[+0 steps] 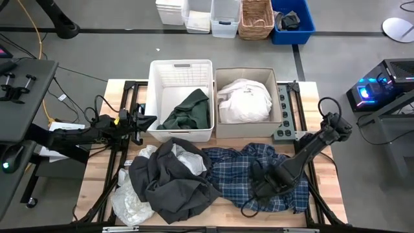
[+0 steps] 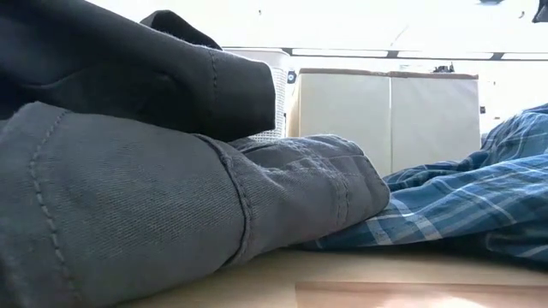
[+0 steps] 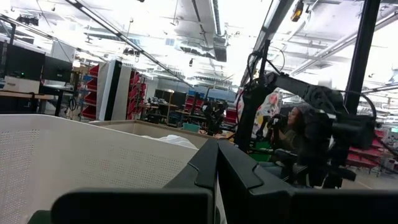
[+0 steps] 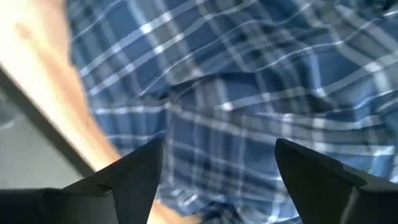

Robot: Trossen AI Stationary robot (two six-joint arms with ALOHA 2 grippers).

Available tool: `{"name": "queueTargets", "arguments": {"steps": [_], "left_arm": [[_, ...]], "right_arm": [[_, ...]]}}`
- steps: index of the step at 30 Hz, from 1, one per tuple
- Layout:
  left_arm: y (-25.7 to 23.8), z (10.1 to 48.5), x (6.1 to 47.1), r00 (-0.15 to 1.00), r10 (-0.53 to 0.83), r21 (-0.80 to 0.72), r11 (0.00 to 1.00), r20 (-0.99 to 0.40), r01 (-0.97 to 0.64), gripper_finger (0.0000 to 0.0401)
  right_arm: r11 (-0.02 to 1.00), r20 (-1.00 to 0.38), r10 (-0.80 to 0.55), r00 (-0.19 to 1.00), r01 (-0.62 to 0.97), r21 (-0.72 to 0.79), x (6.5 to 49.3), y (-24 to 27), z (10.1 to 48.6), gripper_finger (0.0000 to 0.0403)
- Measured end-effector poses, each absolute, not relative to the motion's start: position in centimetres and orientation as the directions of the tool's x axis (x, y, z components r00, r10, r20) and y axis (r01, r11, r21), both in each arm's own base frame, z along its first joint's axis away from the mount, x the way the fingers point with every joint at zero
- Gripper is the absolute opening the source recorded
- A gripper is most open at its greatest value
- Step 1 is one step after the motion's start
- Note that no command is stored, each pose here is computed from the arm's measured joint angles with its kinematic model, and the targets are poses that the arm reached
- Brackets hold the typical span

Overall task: Sort clothes
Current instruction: Put the blue shirt into the white bin

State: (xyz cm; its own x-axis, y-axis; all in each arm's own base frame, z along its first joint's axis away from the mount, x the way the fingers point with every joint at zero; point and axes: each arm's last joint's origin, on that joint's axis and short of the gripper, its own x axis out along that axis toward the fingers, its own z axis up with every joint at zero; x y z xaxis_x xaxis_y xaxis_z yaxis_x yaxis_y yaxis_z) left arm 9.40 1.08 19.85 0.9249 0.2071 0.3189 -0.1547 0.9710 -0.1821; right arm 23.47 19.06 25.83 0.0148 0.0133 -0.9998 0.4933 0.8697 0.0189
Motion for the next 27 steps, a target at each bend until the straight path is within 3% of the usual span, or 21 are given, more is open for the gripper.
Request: {"name": "queueTargets", "arguments": {"steps": [7,13,22,25,27], "left_arm": [[1.1,19.9,9.4,0.925,0.207,-0.182,0.971,0.319,-0.155,0.0000],[1.1,19.8,9.4,0.925,0.208,-0.182,0.971,0.319,-0.155,0.0000],[1.1,19.8,9.4,0.925,0.208,-0.182,0.971,0.319,-0.155,0.0000],[1.1,19.8,9.4,0.925,0.208,-0.182,0.971,0.319,-0.155,0.0000],[1.1,19.8,9.4,0.925,0.208,-0.182,0.971,0.319,-0.155,0.0000]], "right_arm": [[0.872,-0.998,-0.036,-0.051,0.486,-0.056,23.1,18.0,23.8,0.0307],[0.863,-0.999,-0.001,-0.033,0.504,-0.018,23.5,16.4,19.5,0.0307],[0.721,-0.997,0.068,0.025,0.690,0.066,22.6,13.3,13.3,0.0305],[0.695,-0.998,0.050,0.025,0.717,0.052,22.3,13.1,12.9,0.0279],[0.690,-1.000,0.014,0.017,0.723,0.022,21.9,13.1,12.8,0.0232]]}}
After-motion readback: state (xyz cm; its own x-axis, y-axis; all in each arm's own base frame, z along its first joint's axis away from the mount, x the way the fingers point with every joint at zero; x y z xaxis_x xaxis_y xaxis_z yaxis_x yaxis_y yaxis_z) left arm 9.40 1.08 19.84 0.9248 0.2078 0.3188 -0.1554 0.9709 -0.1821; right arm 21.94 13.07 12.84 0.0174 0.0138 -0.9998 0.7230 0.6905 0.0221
